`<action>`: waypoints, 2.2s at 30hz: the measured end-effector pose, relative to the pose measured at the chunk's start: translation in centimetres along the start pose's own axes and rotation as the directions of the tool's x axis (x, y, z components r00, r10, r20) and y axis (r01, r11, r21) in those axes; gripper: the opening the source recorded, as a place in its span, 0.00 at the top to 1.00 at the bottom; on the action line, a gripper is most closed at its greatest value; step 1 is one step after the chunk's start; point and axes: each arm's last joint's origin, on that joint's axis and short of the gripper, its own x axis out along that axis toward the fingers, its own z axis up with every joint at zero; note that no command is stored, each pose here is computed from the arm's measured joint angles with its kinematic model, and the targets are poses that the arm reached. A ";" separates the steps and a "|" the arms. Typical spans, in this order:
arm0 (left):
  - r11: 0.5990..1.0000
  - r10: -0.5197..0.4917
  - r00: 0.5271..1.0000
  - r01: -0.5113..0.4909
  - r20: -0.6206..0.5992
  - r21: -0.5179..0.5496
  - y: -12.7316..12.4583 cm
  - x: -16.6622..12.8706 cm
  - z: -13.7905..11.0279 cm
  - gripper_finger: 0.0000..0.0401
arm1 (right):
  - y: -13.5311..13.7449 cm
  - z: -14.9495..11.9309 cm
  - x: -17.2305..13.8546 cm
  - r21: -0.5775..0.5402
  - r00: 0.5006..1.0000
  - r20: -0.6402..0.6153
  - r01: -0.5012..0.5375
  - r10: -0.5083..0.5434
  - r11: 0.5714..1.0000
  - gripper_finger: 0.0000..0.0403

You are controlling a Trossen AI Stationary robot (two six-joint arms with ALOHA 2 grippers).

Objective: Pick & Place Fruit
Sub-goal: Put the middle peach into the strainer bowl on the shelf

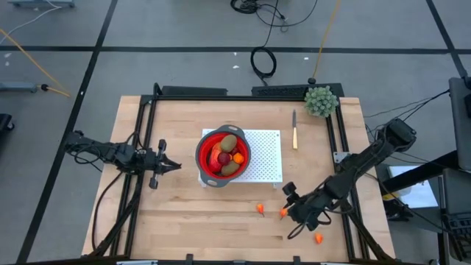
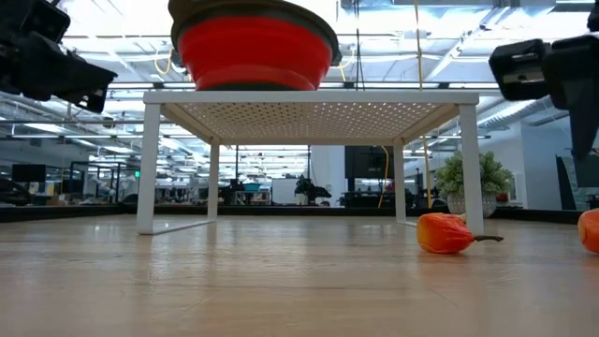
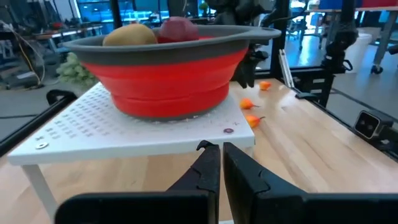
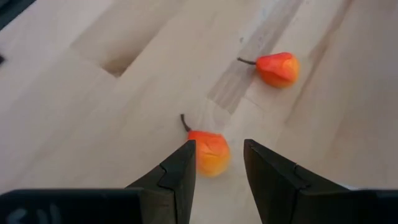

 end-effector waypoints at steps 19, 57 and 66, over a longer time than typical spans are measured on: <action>1.000 -0.002 1.000 0.002 -0.006 0.001 0.0 0.0 0.0 0.95 | -2.6 0.1 0.5 0.034 0.990 0.023 -0.137 0.136 0.990 0.68; 1.000 0.005 1.000 -0.005 -0.007 0.003 0.0 0.0 -0.1 0.95 | 2.0 1.2 -0.5 -0.367 0.987 0.138 -0.028 0.084 0.930 0.74; 1.000 0.006 1.000 -0.006 -0.008 0.005 0.0 0.0 -0.1 0.95 | 1.7 1.9 1.2 -0.385 0.979 0.193 0.011 0.069 0.923 0.61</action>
